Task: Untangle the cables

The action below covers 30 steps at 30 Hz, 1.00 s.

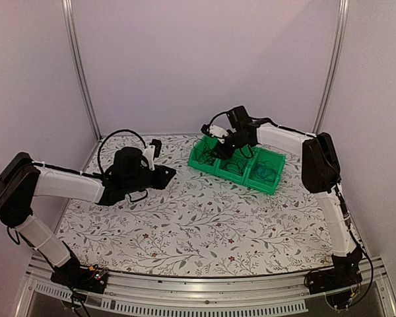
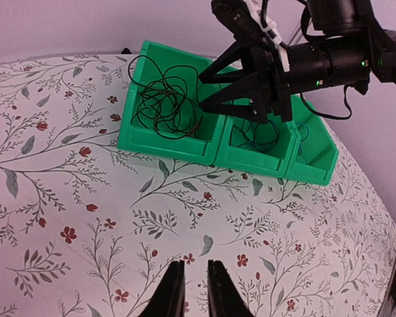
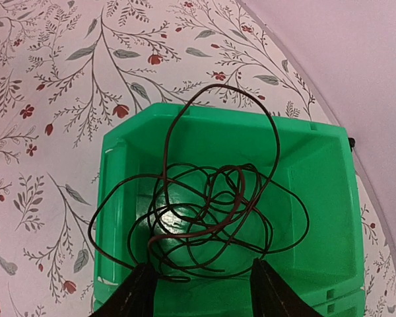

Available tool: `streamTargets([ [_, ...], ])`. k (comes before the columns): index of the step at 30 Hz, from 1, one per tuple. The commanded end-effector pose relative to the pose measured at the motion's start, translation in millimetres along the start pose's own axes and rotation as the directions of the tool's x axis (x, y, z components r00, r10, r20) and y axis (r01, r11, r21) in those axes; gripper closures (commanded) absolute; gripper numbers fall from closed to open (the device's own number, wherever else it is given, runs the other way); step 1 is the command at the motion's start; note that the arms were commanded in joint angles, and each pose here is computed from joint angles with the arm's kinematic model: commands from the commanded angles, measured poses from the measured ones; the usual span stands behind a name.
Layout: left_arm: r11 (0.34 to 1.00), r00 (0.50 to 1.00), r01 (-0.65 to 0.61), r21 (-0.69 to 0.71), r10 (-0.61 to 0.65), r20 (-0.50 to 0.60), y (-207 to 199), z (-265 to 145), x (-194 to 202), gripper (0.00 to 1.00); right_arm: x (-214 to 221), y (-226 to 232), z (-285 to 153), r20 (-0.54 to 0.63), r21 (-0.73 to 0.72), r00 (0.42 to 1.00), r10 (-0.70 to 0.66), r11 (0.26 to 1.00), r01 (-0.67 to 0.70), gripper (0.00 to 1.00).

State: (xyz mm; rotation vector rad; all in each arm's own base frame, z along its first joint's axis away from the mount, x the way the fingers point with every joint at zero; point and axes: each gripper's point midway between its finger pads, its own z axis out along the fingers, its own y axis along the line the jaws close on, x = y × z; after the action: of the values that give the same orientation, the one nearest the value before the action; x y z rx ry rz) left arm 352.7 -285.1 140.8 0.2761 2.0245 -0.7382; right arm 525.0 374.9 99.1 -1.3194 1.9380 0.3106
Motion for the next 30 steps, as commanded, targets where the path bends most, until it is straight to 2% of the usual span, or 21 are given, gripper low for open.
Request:
streamTargets([
  [1, 1.000, 1.000, -0.020, -0.008, 0.020, 0.010, 4, -8, -8, 0.88, -15, -8, -55, -0.040, 0.085, 0.999, -0.023, 0.996, 0.026, 0.43],
  [8, 0.999, 1.000, -0.030, -0.018, 0.030, 0.001, 6, -14, -12, 0.86, 2, 13, -94, -0.092, 0.049, 0.996, -0.021, 0.998, 0.025, 0.36],
  [12, 0.997, 0.998, -0.066, -0.037, 0.066, -0.005, 4, -20, -24, 0.80, -8, 13, -140, -0.040, 0.078, 0.999, -0.012, 0.997, 0.015, 0.35],
  [15, 0.983, 0.990, -0.138, -0.124, 0.139, -0.002, 10, -32, -46, 0.74, -8, -9, -182, 0.014, 0.128, 0.999, 0.038, 0.991, -0.040, 0.35],
  [17, 0.961, 0.981, -0.188, -0.204, 0.193, 0.003, 17, -45, -66, 0.67, -12, -30, -225, 0.088, 0.176, 0.993, 0.084, 0.979, -0.098, 0.34],
  [20, 0.916, 0.964, -0.256, -0.310, 0.265, -0.011, 29, -62, -84, 0.57, -1, -57, -276, 0.182, 0.225, 0.968, 0.173, 0.951, -0.212, 0.25],
  [21, 0.901, 0.960, -0.268, -0.342, 0.280, -0.016, 35, -67, -88, 0.52, 9, -65, -292, 0.209, 0.250, 0.958, 0.195, 0.937, -0.245, 0.17],
  [22, 0.886, 0.957, -0.276, -0.372, 0.289, -0.020, 39, -72, -92, 0.48, 18, -71, -303, 0.240, 0.262, 0.943, 0.229, 0.920, -0.290, 0.05],
  [23, 0.874, 0.955, -0.281, -0.397, 0.296, -0.024, 43, -77, -95, 0.44, 22, -71, -322, 0.284, 0.279, 0.931, 0.230, 0.909, -0.310, 0.02],
  [24, 0.864, 0.953, -0.284, -0.415, 0.301, -0.026, 45, -81, -99, 0.39, 30, -70, -333, 0.312, 0.305, 0.920, 0.236, 0.892, -0.332, 0.01],
  [26, 0.856, 0.952, -0.287, -0.431, 0.306, -0.026, 46, -87, -104, 0.30, 46, -75, -354, 0.385, 0.421, 0.886, 0.260, 0.805, -0.419, 0.01],
  [28, 0.856, 0.952, -0.285, -0.432, 0.306, -0.021, 46, -90, -107, 0.23, 66, -71, -364, 0.439, 0.475, 0.849, 0.294, 0.726, -0.497, 0.01],
  [30, 0.863, 0.953, -0.280, -0.421, 0.303, -0.013, 44, -91, -106, 0.17, 75, -60, -371, 0.470, 0.478, 0.833, 0.292, 0.709, -0.518, 0.01],
])
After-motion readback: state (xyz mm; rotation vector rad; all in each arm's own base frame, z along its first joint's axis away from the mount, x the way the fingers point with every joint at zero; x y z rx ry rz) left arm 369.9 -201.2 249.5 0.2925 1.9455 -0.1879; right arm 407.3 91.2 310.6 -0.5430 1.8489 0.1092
